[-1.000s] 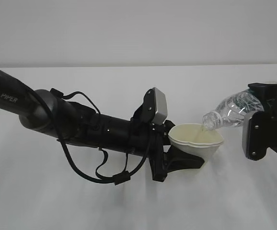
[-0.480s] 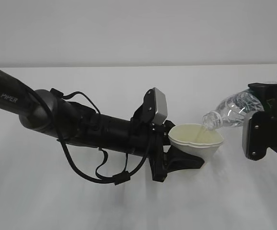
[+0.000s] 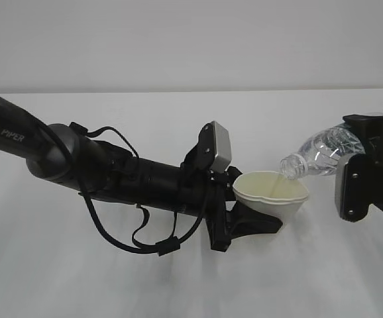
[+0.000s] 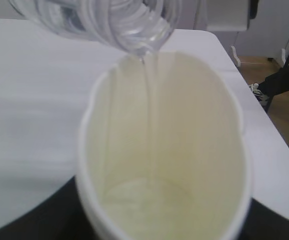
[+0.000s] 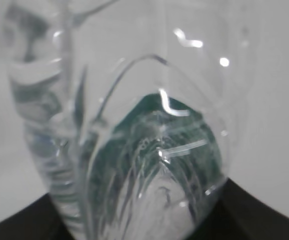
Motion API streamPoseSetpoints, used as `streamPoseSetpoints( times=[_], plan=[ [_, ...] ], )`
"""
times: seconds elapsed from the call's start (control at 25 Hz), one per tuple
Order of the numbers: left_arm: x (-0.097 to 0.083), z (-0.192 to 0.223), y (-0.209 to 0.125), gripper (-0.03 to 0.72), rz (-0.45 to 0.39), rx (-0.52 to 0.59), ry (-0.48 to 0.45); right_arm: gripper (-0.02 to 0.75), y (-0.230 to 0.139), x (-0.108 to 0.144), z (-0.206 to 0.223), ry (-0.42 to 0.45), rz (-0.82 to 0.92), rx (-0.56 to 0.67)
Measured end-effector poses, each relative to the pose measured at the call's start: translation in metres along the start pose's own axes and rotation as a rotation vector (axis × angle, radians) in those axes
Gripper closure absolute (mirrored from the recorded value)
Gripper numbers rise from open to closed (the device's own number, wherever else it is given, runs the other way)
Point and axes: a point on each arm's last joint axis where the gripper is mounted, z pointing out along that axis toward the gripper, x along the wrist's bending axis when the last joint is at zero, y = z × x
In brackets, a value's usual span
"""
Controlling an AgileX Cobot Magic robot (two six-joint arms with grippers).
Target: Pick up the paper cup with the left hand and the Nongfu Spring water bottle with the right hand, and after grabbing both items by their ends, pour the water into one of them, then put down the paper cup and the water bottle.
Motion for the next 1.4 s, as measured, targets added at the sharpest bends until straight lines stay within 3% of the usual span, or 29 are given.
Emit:
streamPoseSetpoints(
  times=[1.4],
  plan=[
    [0.0,0.0,0.0,0.292,0.0,0.0,0.0,0.331,0.0006,-0.0005,0.0,-0.006,-0.008,-0.007]
  ],
)
